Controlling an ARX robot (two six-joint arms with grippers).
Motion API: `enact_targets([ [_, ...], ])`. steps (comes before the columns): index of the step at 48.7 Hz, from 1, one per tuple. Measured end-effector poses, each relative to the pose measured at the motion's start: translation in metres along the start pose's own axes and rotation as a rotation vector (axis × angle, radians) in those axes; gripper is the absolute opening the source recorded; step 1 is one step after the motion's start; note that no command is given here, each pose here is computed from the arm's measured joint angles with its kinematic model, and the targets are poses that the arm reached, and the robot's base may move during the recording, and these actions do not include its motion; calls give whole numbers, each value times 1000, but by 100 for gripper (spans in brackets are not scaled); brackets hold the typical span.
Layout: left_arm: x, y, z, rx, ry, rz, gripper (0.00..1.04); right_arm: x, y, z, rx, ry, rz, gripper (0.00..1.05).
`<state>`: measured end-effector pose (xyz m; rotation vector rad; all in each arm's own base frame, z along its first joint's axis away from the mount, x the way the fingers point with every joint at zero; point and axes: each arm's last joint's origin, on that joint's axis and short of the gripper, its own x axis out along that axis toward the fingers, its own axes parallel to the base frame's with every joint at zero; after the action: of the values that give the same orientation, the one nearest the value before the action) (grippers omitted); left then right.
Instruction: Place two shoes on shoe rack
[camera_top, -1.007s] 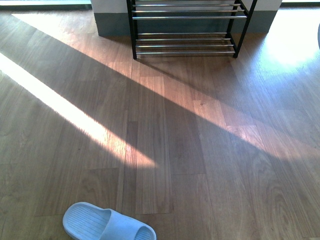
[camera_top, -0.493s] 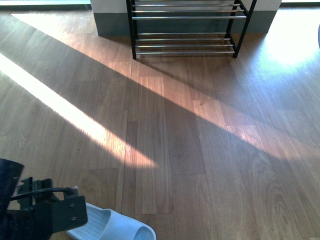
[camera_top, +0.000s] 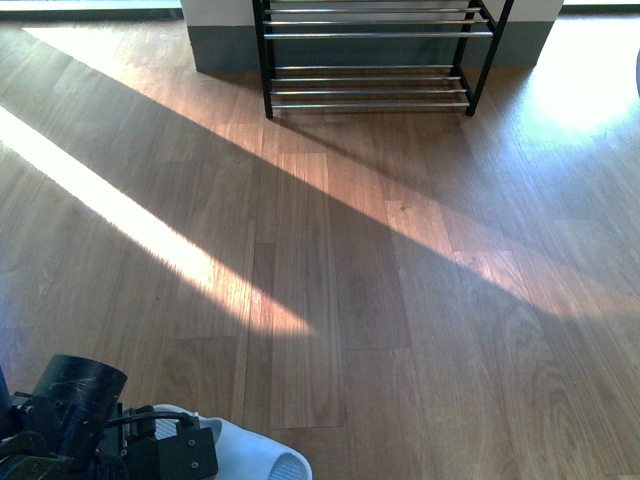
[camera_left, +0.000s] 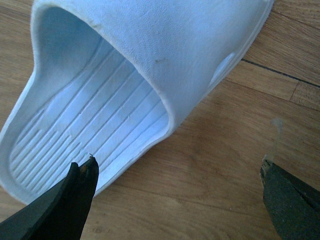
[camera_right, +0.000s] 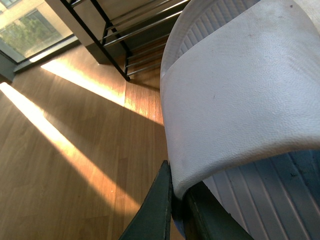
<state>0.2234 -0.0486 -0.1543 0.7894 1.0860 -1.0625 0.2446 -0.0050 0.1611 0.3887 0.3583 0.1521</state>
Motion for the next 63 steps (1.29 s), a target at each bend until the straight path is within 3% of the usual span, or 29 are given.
enact_targets([
  [27, 35, -5, 17, -34, -58, -84, 95, 0, 0, 0, 0, 0, 0, 2],
  [40, 46, -9, 21, -50, -52, -97, 48, 0, 0, 0, 0, 0, 0, 2],
  [54, 46, -11, 25, -70, -67, -47, 4, 0, 0, 0, 0, 0, 0, 2],
  [63, 31, 4, 32, -157, -80, 120, 2, 0, 0, 0, 0, 0, 0, 2],
])
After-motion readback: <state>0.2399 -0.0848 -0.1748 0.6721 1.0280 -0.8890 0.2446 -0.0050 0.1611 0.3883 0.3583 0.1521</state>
